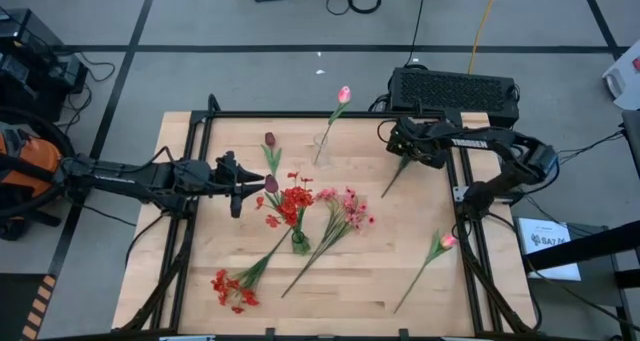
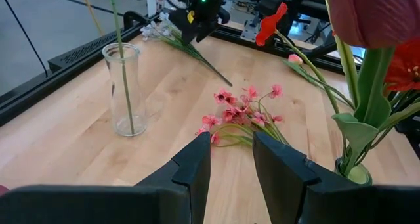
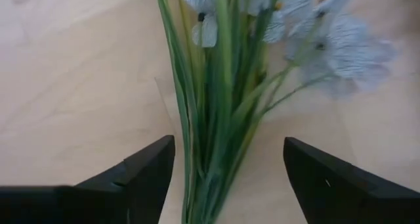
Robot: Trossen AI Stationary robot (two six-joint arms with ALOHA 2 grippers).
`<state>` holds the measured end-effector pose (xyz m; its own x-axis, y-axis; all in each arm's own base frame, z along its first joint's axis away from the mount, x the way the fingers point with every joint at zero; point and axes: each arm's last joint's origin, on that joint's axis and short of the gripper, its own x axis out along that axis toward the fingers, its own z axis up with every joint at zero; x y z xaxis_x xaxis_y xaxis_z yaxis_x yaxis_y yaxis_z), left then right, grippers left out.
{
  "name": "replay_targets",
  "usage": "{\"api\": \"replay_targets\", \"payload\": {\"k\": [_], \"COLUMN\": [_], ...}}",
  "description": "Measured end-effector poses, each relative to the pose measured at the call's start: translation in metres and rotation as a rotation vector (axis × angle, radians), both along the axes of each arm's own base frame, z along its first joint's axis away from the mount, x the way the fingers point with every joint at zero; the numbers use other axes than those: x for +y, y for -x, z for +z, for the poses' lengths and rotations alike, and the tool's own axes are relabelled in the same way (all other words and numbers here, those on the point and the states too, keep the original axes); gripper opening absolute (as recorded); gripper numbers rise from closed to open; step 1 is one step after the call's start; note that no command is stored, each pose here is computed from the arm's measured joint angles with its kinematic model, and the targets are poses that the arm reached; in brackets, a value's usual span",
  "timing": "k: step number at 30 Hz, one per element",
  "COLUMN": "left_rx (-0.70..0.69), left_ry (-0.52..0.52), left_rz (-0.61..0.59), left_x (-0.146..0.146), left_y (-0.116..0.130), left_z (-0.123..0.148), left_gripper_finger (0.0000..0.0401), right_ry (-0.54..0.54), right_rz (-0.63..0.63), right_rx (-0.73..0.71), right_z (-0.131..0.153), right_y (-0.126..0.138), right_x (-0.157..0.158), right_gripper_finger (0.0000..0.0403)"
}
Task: Sort flowers into vase by color
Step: Put the white flowers into the transparent flower vase
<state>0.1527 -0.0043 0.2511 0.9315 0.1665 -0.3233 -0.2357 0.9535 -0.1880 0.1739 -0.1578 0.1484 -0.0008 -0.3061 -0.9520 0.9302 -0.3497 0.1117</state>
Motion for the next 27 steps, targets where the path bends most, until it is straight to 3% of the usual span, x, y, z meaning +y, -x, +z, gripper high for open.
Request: {"api": "replay_targets", "payload": {"k": [9,12,16,18,20,27], "left_rx": [0.0,0.0,0.0,0.0,0.0,0.0], "left_ry": [0.0,0.0,0.0,0.0,0.0,0.0], "left_rz": [0.0,0.0,0.0,0.0,0.0,0.0], "left_x": [0.0,0.0,0.0,0.0,0.0,0.0], "left_y": [0.0,0.0,0.0,0.0,0.0,0.0], "left_z": [0.0,0.0,0.0,0.0,0.0,0.0], "left_gripper_finger": [0.0122,0.0122,0.0122,0.0122,0.0122,0.0122], "right_ry": [-0.021,-0.028,-0.03,-0.019,-0.002,0.201], "right_rz": [0.04,0.071,0.128,0.171,0.211,0.296], "right_rx": [0.043,0.054,0.048,0.033,0.004,-0.165], "right_z": [-0.022,-0.024,-0.023,-0.019,-0.013,0.043], "right_y": [-0.009,-0.01,-0.011,-0.011,-0.011,-0.002], "right_x": [-0.007,-0.008,-0.008,-0.007,-0.006,0.003], "right_gripper_finger": [0.025,0.0204,0.0104,0.0046,0.0016,0.0015]}}
